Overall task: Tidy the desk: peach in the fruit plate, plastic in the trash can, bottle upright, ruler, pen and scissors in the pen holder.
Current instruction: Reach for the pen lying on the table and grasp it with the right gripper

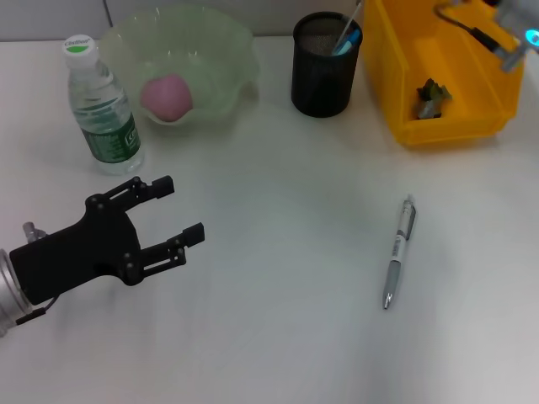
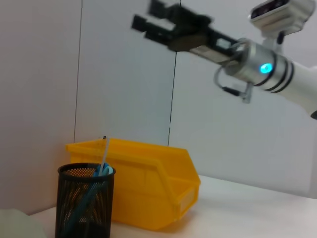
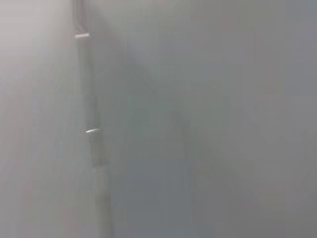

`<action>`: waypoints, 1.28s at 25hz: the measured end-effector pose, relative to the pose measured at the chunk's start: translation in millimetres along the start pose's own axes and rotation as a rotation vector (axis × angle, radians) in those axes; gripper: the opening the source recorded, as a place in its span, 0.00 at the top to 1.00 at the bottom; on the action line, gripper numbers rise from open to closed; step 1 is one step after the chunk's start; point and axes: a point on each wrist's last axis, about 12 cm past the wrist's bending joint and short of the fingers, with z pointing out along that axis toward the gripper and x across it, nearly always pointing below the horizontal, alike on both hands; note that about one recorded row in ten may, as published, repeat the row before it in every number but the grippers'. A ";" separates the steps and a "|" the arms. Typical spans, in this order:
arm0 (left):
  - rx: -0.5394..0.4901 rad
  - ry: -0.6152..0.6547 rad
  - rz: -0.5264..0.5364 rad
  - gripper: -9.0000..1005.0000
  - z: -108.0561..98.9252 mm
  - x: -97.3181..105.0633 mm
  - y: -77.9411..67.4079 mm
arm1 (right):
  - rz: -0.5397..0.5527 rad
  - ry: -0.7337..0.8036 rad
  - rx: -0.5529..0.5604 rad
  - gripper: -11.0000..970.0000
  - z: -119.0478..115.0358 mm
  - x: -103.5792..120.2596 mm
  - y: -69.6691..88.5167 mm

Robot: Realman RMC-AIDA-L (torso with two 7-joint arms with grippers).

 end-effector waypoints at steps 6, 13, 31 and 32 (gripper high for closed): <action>0.006 -0.004 0.002 0.20 -3.6 -0.9 -0.6 | 0.009 0.297 -0.276 0.24 -8.8 -22.7 28.1; 0.011 0.005 0.003 0.20 -10.2 -0.1 -1.3 | 0.060 0.830 -0.285 0.24 7.8 -46.2 43.0; 0.049 0.049 0.041 0.20 -24.1 -0.8 -1.0 | 0.157 1.644 0.120 0.24 51.9 -38.4 54.6; 0.049 0.049 0.041 0.20 -24.1 -0.8 -1.0 | 0.163 1.673 0.135 0.24 53.4 -34.0 55.6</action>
